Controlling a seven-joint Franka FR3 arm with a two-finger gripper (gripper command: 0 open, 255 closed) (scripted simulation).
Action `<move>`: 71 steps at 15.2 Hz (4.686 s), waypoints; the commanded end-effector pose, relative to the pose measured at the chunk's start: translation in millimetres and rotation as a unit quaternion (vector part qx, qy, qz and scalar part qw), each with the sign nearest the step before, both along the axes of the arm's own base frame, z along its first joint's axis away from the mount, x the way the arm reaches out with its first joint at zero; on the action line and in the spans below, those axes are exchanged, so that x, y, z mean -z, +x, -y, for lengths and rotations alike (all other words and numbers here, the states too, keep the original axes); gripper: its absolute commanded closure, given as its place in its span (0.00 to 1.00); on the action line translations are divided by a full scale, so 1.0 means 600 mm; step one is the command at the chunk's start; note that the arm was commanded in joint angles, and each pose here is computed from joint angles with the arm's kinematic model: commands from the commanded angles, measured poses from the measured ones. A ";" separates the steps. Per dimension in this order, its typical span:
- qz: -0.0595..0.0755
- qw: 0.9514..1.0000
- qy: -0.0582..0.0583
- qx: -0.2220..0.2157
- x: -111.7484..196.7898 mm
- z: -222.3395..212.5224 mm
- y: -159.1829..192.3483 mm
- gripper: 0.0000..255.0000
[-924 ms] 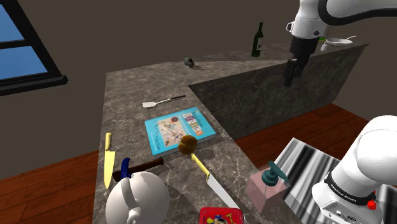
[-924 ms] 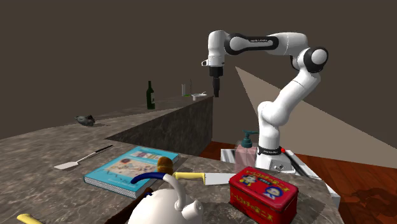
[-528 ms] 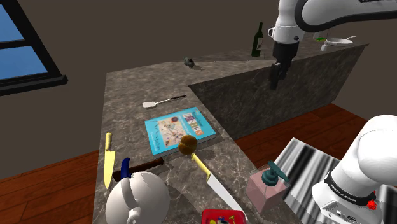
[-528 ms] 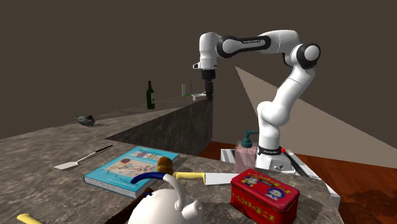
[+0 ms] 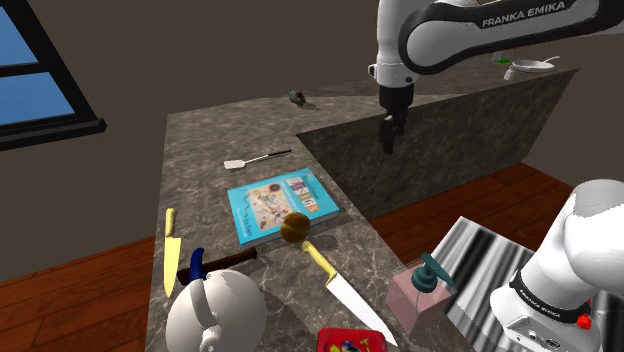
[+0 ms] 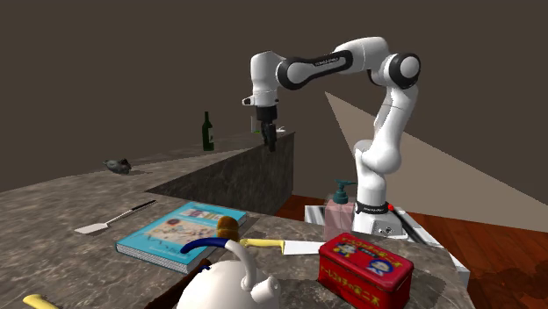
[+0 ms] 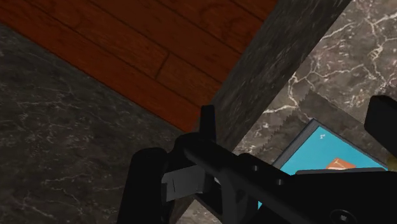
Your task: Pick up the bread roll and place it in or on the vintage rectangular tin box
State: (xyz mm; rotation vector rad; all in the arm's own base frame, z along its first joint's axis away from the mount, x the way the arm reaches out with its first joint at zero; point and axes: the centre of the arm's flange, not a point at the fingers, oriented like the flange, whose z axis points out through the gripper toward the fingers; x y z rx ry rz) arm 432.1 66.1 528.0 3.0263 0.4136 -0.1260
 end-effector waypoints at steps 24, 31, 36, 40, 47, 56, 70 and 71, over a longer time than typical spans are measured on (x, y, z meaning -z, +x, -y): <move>-0.070 0.959 -0.036 -0.273 0.237 -0.480 0.222 0.00; -0.077 0.950 -0.040 -0.300 0.299 -0.525 0.223 0.00; -0.077 0.950 -0.040 -0.300 0.329 -0.517 0.219 0.00; -0.077 0.950 -0.040 -0.300 0.329 -0.517 0.219 0.00; -0.077 0.950 -0.040 -0.300 0.329 -0.517 0.219 1.00; -0.077 0.950 -0.040 -0.300 0.294 -0.517 0.219 1.00; -0.077 0.950 -0.040 -0.300 0.171 -0.517 0.219 1.00; -0.077 0.950 -0.040 -0.300 0.162 -0.517 0.219 1.00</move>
